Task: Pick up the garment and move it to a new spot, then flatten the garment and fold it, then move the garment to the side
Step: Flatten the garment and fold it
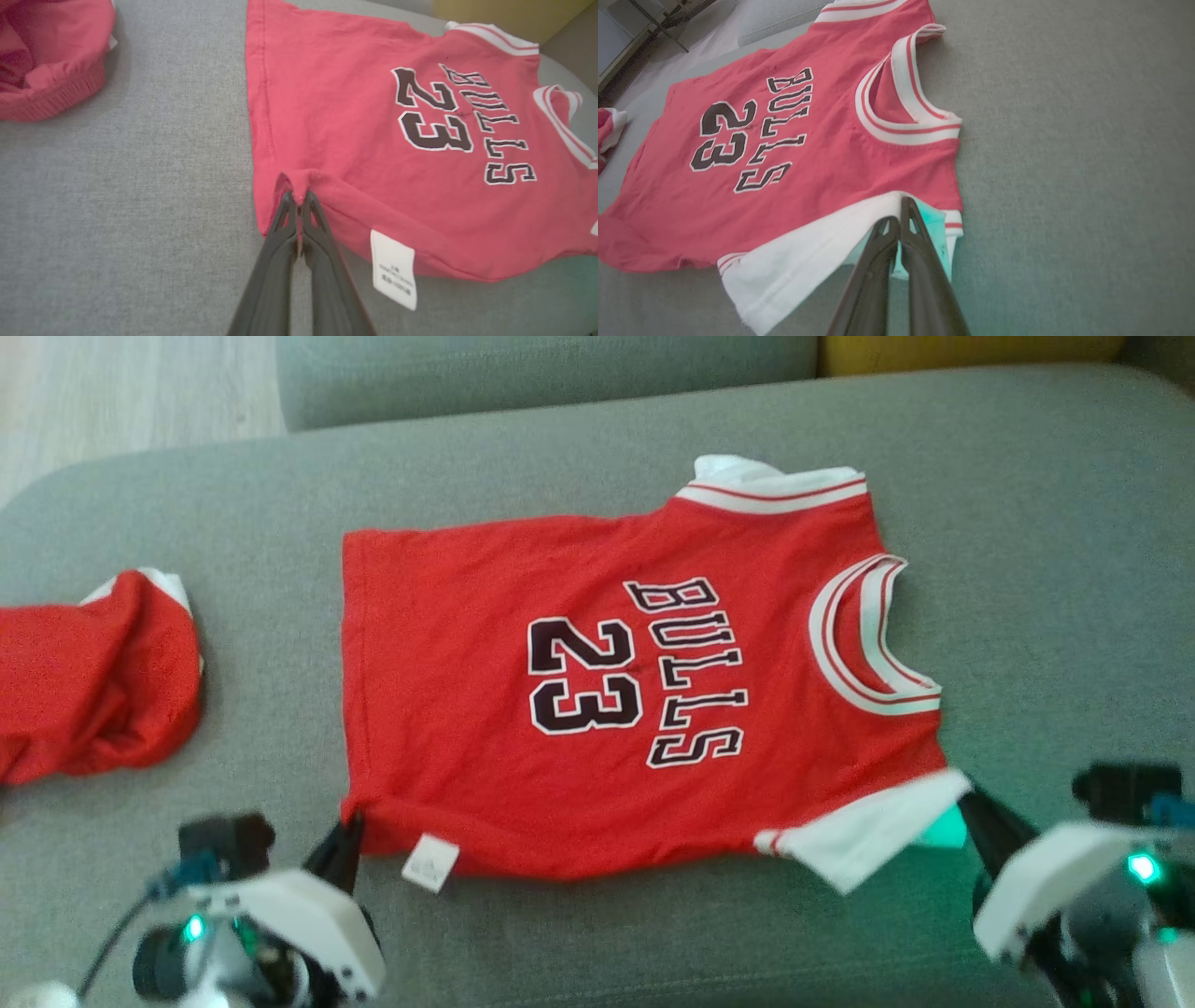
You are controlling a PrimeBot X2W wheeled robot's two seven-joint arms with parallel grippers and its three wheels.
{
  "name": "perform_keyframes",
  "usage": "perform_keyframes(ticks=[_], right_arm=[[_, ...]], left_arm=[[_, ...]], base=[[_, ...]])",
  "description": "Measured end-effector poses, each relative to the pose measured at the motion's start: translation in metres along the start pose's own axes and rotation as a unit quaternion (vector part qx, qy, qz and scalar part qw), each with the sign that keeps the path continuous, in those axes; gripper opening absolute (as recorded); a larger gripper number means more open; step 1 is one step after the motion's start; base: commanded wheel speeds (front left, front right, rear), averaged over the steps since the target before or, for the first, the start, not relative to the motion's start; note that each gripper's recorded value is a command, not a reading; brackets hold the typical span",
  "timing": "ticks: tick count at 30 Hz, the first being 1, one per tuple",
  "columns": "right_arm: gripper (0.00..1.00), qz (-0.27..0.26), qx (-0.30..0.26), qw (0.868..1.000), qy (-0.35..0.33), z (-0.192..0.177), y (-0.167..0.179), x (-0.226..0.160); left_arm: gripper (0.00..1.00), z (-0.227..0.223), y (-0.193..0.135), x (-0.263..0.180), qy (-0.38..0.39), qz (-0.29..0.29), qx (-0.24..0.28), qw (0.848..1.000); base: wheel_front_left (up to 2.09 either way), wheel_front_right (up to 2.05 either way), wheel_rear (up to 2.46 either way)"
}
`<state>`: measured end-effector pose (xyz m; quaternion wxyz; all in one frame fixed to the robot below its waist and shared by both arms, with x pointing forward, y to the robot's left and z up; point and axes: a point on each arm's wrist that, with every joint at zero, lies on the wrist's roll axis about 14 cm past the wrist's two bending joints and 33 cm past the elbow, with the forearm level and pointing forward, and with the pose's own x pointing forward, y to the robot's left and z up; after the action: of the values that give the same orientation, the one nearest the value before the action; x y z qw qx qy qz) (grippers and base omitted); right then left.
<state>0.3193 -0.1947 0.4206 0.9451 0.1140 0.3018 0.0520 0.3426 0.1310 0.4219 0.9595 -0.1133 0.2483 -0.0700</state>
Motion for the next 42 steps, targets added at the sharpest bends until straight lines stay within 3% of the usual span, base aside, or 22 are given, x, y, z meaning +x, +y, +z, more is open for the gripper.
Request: perform_keyframes(ticks=[9,23,24,25,26,34,42], right_arm=[[0.0,0.032,-0.02,0.999,-0.011,0.048,0.008,0.053],[0.0,0.061,-0.054,0.997,-0.016,0.067,0.018,0.106],[0.0,0.062,-0.051,0.996,-0.025,0.068,0.018,0.11],[0.4,0.062,-0.052,0.996,-0.026,0.067,0.017,0.111],[1.0,0.063,-0.048,0.996,-0.034,0.068,0.018,0.112],[1.0,0.07,-0.043,0.99,-0.113,0.083,0.021,0.104],[1.0,0.048,-0.067,0.973,-0.217,0.095,0.012,0.074]], left_arm=[[0.0,0.013,0.007,0.04,0.029,-0.005,0.009,1.0],[0.0,-0.003,0.021,0.069,0.06,0.009,-0.023,0.998],[0.52,-0.003,0.021,0.071,0.056,0.01,-0.03,0.998],[1.0,-0.003,0.021,0.073,0.055,0.01,-0.031,0.998],[1.0,-0.001,0.021,0.074,0.048,0.013,-0.029,0.998],[1.0,0.017,0.022,0.071,-0.034,0.031,-0.015,0.999],[1.0,0.044,0.013,0.053,-0.15,0.038,0.007,0.988]], base=[[0.0,0.0,0.0],[0.0,0.0,0.0],[0.0,0.0,0.0],[0.0,0.0,0.0],[0.0,0.0,0.0],[0.0,0.0,0.0],[0.0,0.0,0.0]])
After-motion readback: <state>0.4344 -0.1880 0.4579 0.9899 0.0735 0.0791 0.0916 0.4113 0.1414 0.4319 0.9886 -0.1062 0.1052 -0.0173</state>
